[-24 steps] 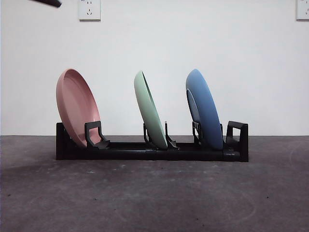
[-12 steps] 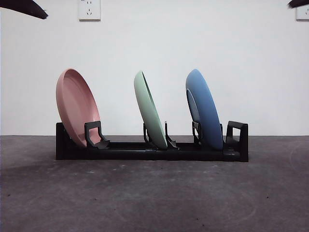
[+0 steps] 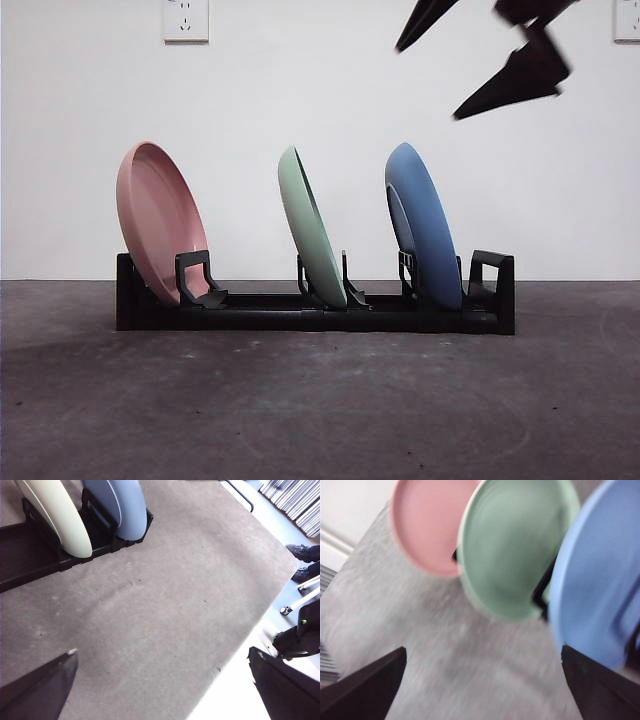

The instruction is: Place the plate

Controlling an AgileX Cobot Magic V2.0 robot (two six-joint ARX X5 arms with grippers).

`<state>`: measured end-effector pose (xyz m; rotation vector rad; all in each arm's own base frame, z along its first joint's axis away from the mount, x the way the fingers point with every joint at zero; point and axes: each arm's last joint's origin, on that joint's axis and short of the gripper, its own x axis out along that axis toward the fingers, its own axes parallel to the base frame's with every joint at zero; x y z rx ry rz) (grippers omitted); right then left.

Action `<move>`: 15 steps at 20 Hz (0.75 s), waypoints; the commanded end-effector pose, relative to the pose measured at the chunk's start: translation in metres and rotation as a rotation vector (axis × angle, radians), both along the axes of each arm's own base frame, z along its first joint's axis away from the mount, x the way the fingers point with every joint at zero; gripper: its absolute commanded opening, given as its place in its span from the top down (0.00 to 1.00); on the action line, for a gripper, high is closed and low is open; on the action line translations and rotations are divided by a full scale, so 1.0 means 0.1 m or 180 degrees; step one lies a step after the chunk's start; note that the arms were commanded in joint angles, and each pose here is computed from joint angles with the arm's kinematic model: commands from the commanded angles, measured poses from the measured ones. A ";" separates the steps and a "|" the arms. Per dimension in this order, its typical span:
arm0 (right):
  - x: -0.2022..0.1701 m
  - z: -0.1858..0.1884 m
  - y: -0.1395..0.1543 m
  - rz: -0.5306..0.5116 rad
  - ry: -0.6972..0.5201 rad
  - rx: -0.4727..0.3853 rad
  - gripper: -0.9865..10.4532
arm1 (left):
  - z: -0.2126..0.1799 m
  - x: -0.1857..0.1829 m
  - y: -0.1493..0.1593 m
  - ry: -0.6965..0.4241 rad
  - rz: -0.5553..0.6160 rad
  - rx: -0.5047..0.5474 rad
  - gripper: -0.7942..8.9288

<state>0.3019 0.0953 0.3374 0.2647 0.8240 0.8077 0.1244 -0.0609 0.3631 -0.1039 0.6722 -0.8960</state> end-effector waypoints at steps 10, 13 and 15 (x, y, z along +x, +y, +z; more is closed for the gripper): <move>0.78 -0.41 0.21 -0.0091 -0.0183 -0.0021 0.56 | 0.10 -0.28 0.09 -0.0077 0.0008 -0.0056 0.34; 0.81 -0.44 0.21 -0.0119 -0.0212 -0.0035 0.68 | 0.10 -0.31 0.11 -0.0076 0.0019 -0.0073 0.34; 0.82 -0.44 0.20 -0.0148 -0.0221 -0.0046 0.76 | 0.10 -0.32 0.11 -0.0066 0.0019 -0.0069 0.34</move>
